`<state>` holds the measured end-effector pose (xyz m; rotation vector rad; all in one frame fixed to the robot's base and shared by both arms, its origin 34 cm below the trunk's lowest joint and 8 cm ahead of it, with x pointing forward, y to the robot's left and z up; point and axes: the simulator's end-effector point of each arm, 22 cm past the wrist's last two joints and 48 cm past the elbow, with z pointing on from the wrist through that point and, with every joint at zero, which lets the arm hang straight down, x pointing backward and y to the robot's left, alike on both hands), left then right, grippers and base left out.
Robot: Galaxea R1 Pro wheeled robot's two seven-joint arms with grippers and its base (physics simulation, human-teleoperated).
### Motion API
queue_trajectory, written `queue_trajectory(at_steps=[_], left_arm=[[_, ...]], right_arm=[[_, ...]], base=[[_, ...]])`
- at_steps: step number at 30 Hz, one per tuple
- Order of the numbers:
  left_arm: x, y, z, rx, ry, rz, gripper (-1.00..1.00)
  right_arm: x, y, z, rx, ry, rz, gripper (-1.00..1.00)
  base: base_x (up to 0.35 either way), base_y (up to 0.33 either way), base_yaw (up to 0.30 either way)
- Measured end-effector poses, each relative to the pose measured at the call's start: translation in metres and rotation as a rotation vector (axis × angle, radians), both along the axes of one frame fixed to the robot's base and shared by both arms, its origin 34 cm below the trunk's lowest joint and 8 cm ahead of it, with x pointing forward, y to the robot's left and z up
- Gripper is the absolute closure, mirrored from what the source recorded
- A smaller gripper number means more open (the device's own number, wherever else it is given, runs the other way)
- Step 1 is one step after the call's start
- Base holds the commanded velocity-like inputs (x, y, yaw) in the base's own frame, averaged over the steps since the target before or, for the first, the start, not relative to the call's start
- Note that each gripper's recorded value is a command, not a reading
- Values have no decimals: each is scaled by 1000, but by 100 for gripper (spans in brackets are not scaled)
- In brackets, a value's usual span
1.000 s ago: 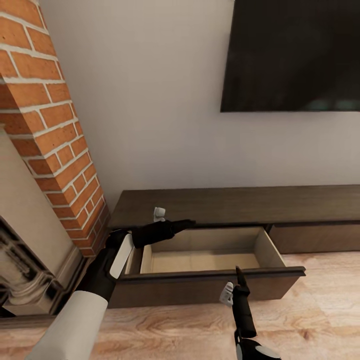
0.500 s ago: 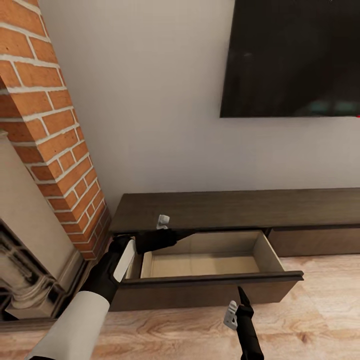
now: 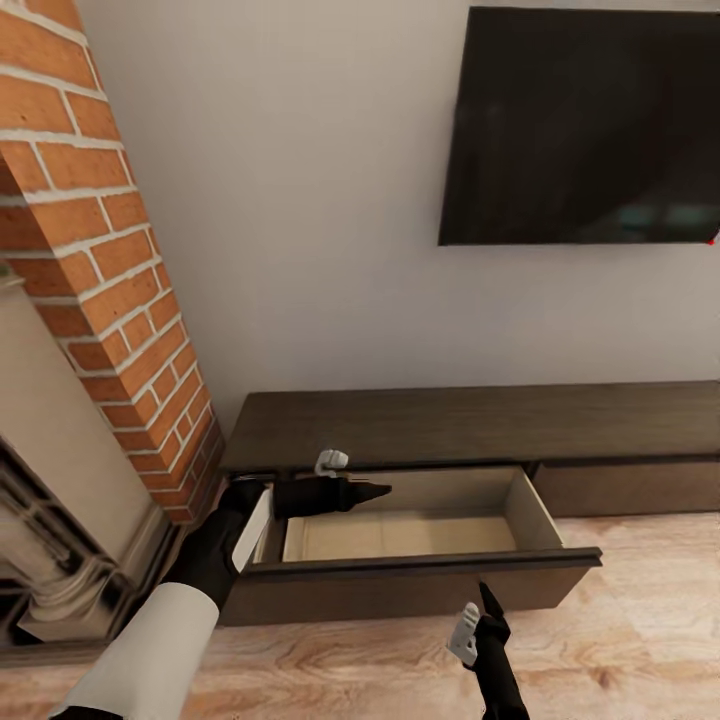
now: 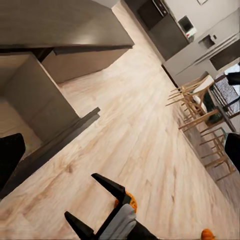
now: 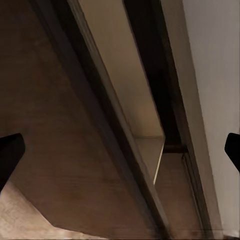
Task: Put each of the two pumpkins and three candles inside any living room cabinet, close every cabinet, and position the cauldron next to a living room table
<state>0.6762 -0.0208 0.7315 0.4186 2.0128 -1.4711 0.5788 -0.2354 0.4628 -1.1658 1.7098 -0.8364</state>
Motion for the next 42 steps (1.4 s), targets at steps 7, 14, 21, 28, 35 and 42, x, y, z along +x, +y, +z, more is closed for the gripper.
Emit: queue_trajectory(at_steps=[7, 14, 21, 28, 35, 42], left_arm=[[2, 1, 10, 11, 7, 4, -100], [0, 1, 15, 47, 7, -10, -100], [3, 21, 16, 97, 6, -9, -100], [-16, 44, -6, 137, 72, 2, -100], [-80, 83, -68, 199, 222, 18, -100], [-147, 112, -113, 257, 357, 26, -100]], right_arm=[[1, 0, 13, 4, 5, -4, -100], [3, 0, 26, 7, 7, -8, -100], [-2, -5, 25, 47, 79, -44, -100], [-26, -20, 0, 200, 273, -195, -100], [-40, -27, 3, 235, 312, -267, -100], [-65, -43, 1, 311, 368, -424, -100]], base=[[-324, 0, 0], [-154, 0, 0], [-12, 0, 0], [0, 0, 0], [0, 0, 0], [0, 0, 0]])
